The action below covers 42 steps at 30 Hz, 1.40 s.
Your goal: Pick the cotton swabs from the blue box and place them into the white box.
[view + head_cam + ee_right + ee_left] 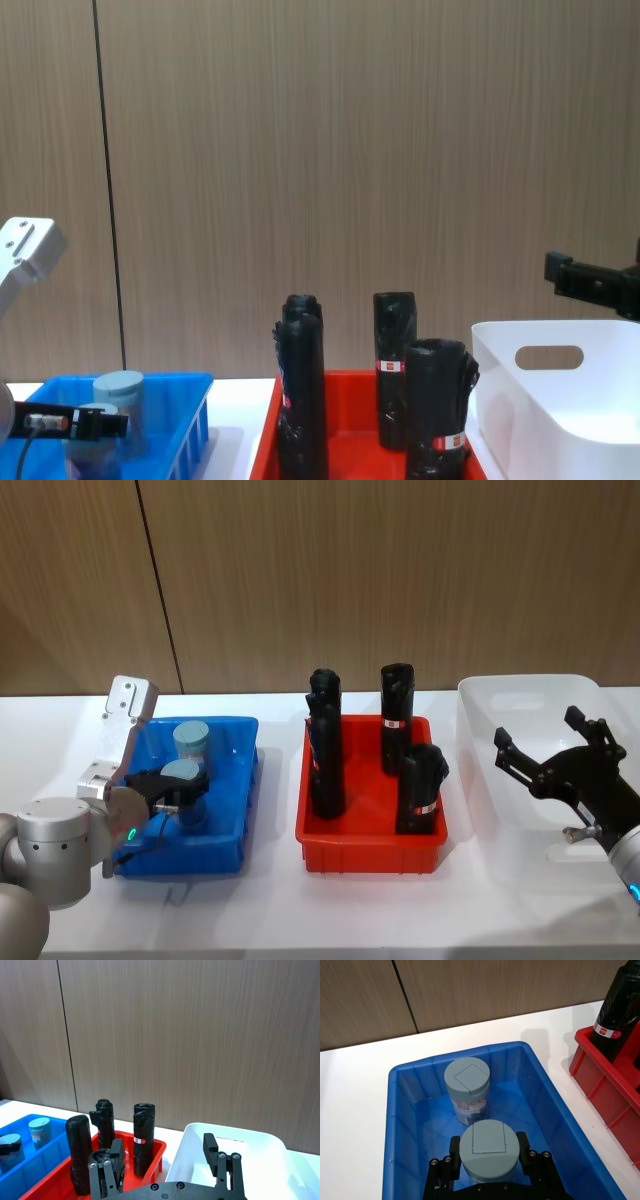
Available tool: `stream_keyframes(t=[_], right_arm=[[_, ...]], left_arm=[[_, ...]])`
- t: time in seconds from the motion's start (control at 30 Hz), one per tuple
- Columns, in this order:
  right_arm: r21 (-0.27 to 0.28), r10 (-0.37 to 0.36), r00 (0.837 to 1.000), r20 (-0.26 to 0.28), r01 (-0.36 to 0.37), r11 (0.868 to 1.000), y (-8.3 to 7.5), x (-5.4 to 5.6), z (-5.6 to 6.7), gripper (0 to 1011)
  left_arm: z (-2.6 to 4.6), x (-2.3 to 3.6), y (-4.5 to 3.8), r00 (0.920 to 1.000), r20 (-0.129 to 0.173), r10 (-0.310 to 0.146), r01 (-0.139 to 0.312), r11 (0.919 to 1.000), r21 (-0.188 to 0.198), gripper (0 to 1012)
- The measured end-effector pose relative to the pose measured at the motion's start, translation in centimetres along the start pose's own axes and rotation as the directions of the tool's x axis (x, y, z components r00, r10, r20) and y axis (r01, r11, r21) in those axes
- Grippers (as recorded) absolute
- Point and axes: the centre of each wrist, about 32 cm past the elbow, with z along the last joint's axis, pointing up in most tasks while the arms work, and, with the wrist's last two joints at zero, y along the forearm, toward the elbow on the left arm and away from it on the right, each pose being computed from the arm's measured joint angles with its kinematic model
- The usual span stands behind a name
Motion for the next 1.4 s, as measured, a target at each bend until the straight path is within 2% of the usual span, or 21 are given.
stream_keyframes(t=[0.33,0.5,0.77,0.87,1.07,1.27,1.37,1.4], right_arm=[[0.000,0.000,1.000,0.000,0.000,1.000,0.0,0.0,0.0,1002],[0.000,0.000,1.000,0.000,0.000,1.000,0.0,0.0,0.0,1002],[0.000,0.000,1.000,0.000,0.000,1.000,0.0,0.0,0.0,1002],[0.000,0.000,1.000,0.000,0.000,1.000,0.0,0.0,0.0,1002],[0.000,0.000,1.000,0.000,0.000,1.000,0.0,0.0,0.0,1002],[0.000,0.000,1.000,0.000,0.000,1.000,0.0,0.0,0.0,1002],[0.000,0.000,1.000,0.000,0.000,1.000,0.0,0.0,0.0,1002],[0.000,0.000,1.000,0.000,0.000,1.000,0.0,0.0,0.0,1002]], left_arm=[[0.28,-0.17,0.17,1.0000,0.006,-0.001,0.001,0.9998,-0.020,669],[0.61,-0.36,0.49,0.9998,0.019,0.002,-0.001,0.9988,-0.050,669],[1.48,-0.74,1.47,0.9985,0.055,-0.010,0.017,0.9919,-0.126,669],[1.96,-0.89,2.05,0.9964,0.077,-0.033,0.046,0.9857,-0.162,669],[2.60,-1.06,3.07,0.9908,0.110,-0.079,0.100,0.9735,-0.206,669],[3.24,-1.07,4.50,0.9772,0.143,-0.156,0.188,0.9507,-0.246,669],[3.38,-1.01,4.95,0.9703,0.153,-0.187,0.222,0.9408,-0.256,669],[3.48,-0.96,5.20,0.9648,0.158,-0.210,0.246,0.9332,-0.262,669]])
